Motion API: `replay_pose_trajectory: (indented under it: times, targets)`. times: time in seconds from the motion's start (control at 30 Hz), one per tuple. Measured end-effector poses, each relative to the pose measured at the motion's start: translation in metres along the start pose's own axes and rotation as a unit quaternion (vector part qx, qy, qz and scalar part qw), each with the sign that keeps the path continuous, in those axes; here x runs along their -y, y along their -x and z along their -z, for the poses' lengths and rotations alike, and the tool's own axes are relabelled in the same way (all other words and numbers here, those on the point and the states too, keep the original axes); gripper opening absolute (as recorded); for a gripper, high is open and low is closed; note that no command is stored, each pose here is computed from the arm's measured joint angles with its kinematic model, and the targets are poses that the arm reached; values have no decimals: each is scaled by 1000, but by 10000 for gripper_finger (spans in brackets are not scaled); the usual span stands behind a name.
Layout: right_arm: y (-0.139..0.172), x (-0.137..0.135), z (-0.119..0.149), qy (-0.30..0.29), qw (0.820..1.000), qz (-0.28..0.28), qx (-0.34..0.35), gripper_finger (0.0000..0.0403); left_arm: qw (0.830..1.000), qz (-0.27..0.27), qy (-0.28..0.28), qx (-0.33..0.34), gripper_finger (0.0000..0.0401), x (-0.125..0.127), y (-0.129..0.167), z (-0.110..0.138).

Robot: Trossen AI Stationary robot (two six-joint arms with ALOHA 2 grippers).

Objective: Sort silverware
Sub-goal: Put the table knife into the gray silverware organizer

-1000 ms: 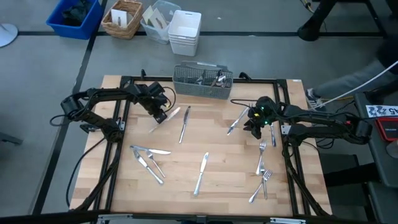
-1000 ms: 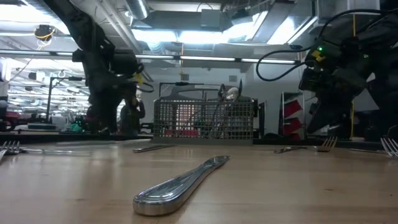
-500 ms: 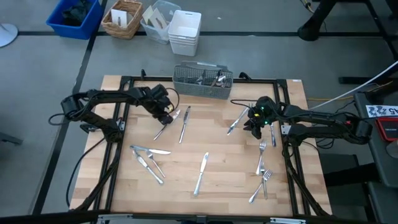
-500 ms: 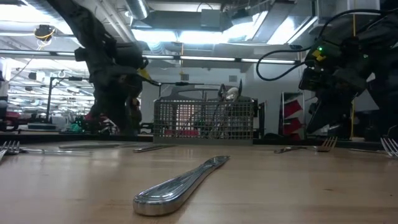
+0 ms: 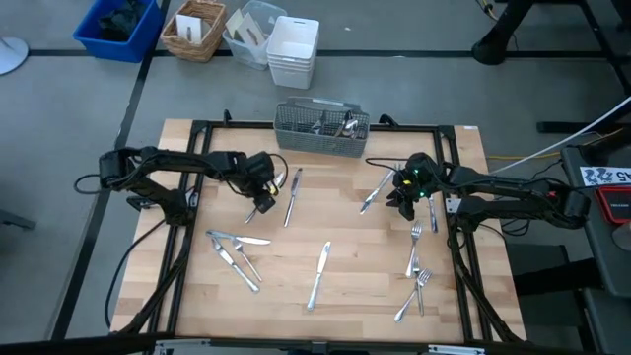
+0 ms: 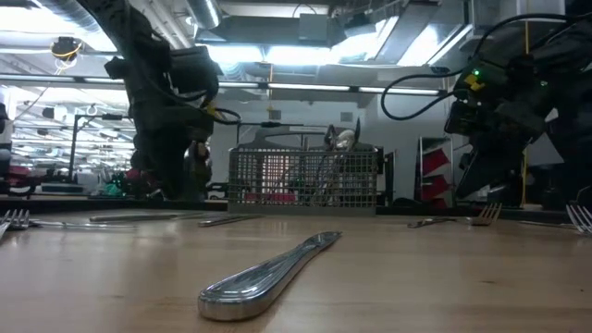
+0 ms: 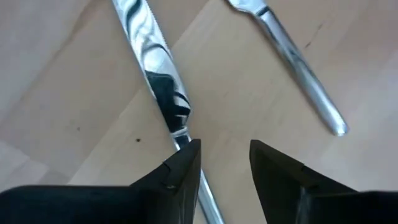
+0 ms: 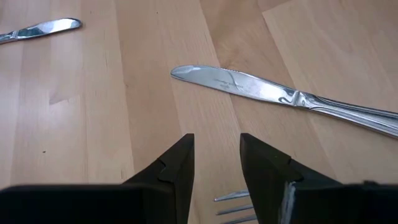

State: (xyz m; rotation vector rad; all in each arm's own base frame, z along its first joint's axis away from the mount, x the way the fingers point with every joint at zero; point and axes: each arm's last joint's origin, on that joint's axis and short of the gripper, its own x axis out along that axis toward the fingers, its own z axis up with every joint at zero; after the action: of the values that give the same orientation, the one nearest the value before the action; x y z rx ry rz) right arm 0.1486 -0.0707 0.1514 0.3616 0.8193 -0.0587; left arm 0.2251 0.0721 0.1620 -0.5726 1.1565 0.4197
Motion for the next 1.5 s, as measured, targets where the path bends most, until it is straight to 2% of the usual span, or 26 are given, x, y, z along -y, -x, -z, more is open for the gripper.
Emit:
replay_pose_trajectory:
  times: [0.27,0.47,0.93,1.03,1.33,1.5]
  targets:
    - [0,0,0,0,1000,0,1,131,996,-75,-32,26,131,14,-1,6]
    - [0,0,0,0,1000,0,1,131,995,-94,-21,29,131,15,-4,8]
    - [0,0,0,0,1000,0,1,131,989,-145,1,-17,130,10,-35,9]
    - [0,0,0,0,1000,0,1,131,989,-148,12,-22,115,9,-37,9]
    - [0,0,0,0,1000,0,1,131,990,-132,44,-28,29,4,-37,7]
    - [0,0,0,0,1000,0,1,131,990,-130,48,-29,25,4,-37,7]
